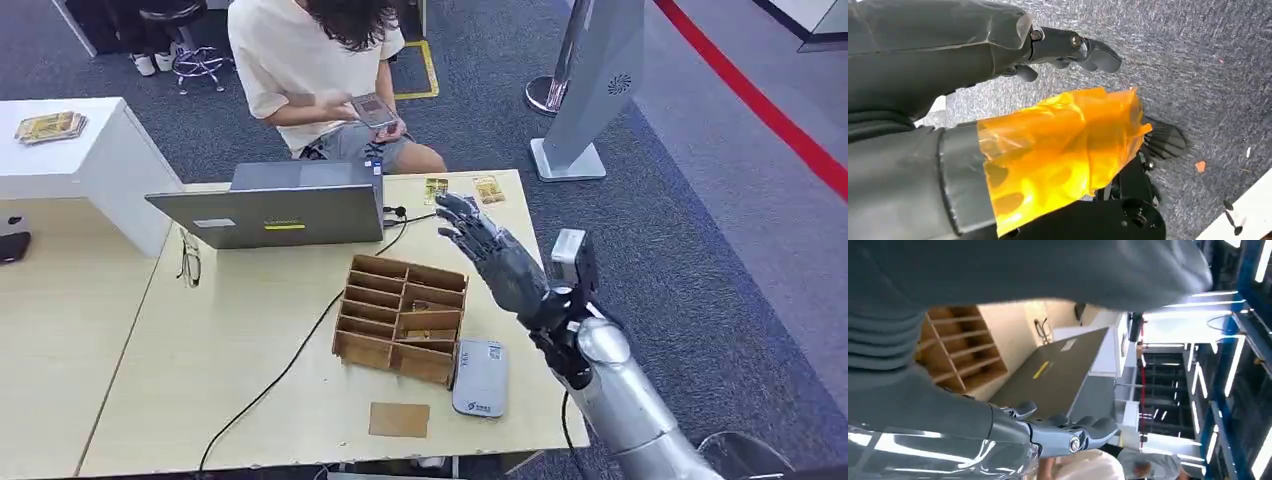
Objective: Pass the card to the sensor for recognition and then transmit it.
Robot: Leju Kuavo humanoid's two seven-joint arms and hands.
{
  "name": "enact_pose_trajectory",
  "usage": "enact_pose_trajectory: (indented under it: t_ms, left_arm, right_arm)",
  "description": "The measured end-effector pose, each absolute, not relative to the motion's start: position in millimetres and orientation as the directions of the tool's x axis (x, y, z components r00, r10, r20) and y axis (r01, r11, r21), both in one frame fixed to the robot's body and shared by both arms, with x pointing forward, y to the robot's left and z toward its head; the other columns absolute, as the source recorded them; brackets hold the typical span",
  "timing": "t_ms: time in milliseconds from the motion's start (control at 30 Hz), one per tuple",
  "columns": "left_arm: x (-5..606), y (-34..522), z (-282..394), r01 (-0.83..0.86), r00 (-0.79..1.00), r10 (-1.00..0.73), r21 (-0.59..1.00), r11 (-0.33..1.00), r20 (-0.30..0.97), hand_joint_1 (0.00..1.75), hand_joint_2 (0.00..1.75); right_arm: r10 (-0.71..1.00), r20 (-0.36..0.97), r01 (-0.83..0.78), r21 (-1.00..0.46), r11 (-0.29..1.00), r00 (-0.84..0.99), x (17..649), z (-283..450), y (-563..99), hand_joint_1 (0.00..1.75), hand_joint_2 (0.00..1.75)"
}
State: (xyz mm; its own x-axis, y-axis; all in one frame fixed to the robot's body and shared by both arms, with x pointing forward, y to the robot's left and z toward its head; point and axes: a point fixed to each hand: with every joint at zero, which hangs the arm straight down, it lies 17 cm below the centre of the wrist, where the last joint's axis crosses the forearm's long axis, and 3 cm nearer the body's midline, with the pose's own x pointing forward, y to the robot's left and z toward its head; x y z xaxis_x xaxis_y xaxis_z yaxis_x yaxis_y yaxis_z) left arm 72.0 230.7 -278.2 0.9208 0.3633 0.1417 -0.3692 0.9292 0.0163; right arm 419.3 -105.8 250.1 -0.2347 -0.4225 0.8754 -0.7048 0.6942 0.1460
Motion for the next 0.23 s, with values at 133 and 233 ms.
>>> enact_pose_trajectory:
  t_ms: [133,233]
  left_arm:
    - [72,230,-278,-0.374,0.919,0.368,0.017,0.927,0.143,0.00,0.00]
    - [72,231,-278,-0.379,0.917,0.372,0.019,0.925,0.144,0.00,0.00]
  right_arm:
    - [-0.444,0.868,-0.700,0.175,0.692,-0.222,402,242,-116,0.00,0.00]
    - [-0.452,0.866,-0.701,0.184,0.689,-0.217,393,238,-120,0.00,0.00]
